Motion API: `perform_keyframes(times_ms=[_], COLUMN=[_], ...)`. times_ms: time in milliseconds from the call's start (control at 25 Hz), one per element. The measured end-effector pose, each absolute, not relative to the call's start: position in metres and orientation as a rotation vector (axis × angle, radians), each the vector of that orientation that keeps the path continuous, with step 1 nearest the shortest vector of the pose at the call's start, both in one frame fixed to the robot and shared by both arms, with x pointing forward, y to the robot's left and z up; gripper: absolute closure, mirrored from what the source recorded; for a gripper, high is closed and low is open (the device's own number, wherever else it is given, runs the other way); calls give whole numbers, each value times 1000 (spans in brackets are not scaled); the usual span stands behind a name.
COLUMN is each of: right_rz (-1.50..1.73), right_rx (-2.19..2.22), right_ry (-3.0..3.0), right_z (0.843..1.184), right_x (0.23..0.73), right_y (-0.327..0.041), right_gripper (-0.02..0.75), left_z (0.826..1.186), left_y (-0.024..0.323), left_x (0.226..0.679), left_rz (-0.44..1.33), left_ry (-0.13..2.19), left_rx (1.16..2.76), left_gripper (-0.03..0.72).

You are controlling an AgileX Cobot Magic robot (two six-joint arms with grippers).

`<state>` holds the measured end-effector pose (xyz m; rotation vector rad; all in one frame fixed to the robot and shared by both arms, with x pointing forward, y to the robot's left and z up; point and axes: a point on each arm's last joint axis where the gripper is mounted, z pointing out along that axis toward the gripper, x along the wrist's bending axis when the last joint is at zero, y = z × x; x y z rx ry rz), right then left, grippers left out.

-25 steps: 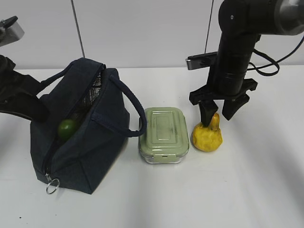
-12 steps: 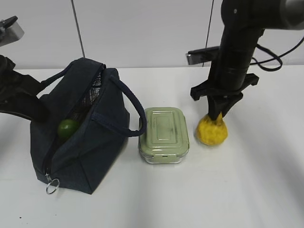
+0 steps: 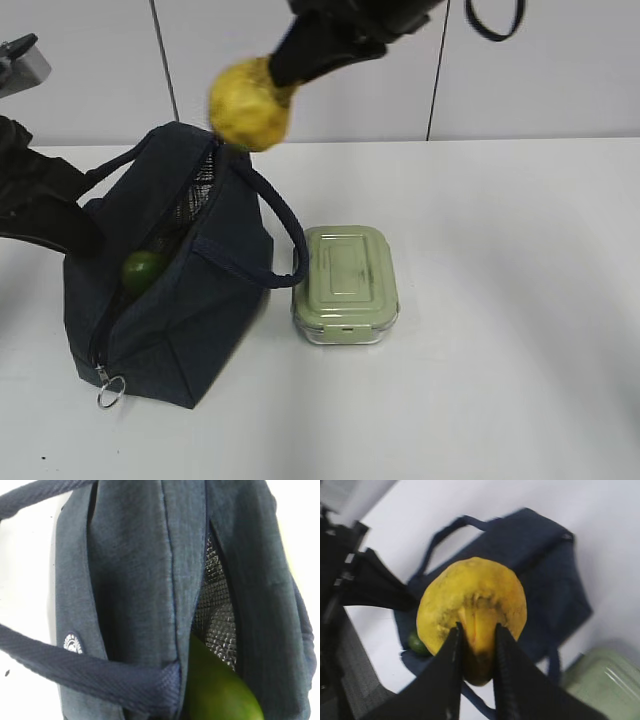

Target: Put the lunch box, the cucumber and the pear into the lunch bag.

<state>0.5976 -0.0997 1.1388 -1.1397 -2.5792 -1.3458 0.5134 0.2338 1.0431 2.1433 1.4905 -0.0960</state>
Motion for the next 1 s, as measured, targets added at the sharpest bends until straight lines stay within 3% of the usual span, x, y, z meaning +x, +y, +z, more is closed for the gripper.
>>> perform_keyframes(times_ms=[240, 560, 720, 760, 880, 1000], right_rz=[-1356, -1166, -1148, -1156, -1188, -1190], right_rx=[-978, -1034, -1031, -1025, -1003, -950], right_ry=[-2551, -2548, -2547, -2549, -2557, -2590], right_z=[1118, 1062, 1057, 1060, 1070, 1083], right_x=[591, 610, 613, 613, 614, 613], right_y=[-55, -43, -41, -41, -40, -40], right_gripper=[625, 621, 511, 395, 213, 174], left_z=[1043, 1043, 1043, 1043, 1043, 1043], left_y=[234, 234, 234, 234, 234, 234], left_x=[513, 513, 513, 513, 513, 513], left_rz=[-95, -96, -96, -96, -96, -95], left_ry=[1490, 1490, 1490, 1490, 1490, 1490], left_rx=[2144, 2145, 2145, 2145, 2145, 2145], left_gripper=[704, 704, 704, 704, 704, 704])
